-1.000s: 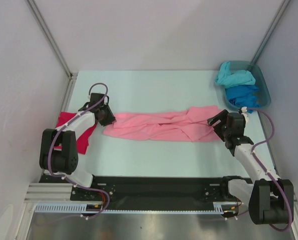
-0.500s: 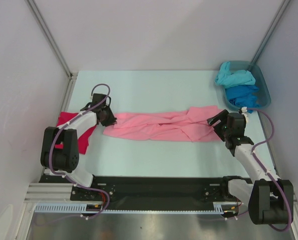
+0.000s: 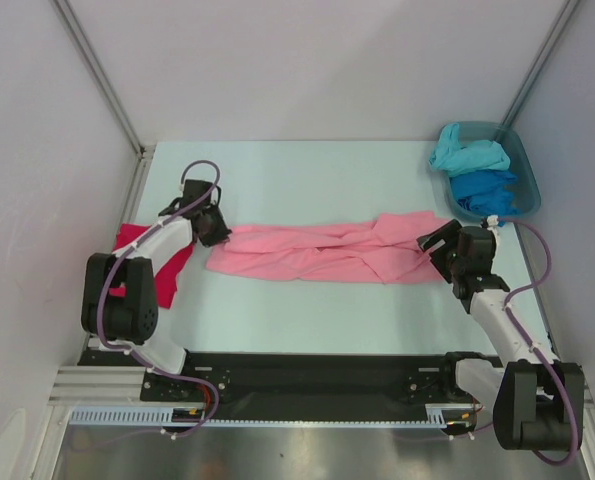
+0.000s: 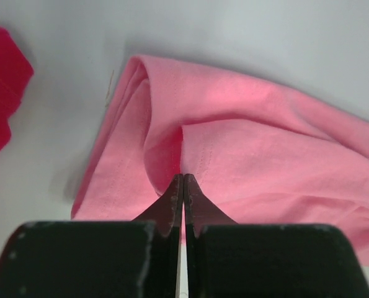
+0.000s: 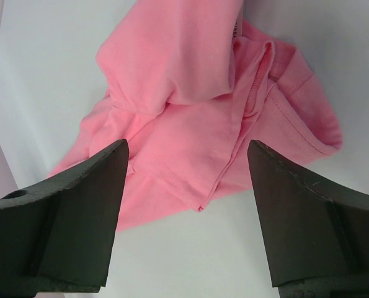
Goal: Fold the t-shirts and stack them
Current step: Fold the tshirt
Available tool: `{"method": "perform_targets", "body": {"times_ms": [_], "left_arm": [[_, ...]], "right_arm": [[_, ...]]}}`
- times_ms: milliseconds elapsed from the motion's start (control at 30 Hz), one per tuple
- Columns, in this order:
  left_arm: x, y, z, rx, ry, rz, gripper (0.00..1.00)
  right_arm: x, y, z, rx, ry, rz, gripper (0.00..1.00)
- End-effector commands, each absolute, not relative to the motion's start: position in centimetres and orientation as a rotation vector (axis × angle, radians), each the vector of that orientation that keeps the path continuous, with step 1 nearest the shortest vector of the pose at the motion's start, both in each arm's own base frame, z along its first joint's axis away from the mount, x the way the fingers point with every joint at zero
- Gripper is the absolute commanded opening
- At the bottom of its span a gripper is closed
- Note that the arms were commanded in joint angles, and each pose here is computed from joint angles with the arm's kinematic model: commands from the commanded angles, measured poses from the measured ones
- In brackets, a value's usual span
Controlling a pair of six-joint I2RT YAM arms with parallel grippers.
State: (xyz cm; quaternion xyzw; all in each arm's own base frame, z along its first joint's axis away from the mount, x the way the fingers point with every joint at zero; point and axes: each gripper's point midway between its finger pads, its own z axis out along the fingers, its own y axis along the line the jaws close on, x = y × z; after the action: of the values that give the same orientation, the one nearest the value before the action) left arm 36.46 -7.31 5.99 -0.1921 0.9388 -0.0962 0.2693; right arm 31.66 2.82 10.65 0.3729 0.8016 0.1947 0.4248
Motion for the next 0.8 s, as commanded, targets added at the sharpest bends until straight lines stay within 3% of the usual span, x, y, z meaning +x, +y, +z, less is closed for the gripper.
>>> {"method": "perform_targets", "body": {"times_ms": [0, 500, 767], "left_arm": [[39.9, -6.2, 9.9, -0.480, 2.430, -0.218, 0.00], [47.5, -5.1, 12.2, -0.449, 2.390, -0.170, 0.00], [45.1, -5.3, 10.8, -0.485, 2.424, -0.192, 0.00]], "right_arm": [[32.0, 2.9, 11.3, 0.916, 1.972, 0.510, 0.81], [32.0, 2.0, 11.2, 0.928, 1.964, 0.499, 0.81], [32.1, 1.7, 11.1, 0.934, 1.959, 0.498, 0.80]]}}
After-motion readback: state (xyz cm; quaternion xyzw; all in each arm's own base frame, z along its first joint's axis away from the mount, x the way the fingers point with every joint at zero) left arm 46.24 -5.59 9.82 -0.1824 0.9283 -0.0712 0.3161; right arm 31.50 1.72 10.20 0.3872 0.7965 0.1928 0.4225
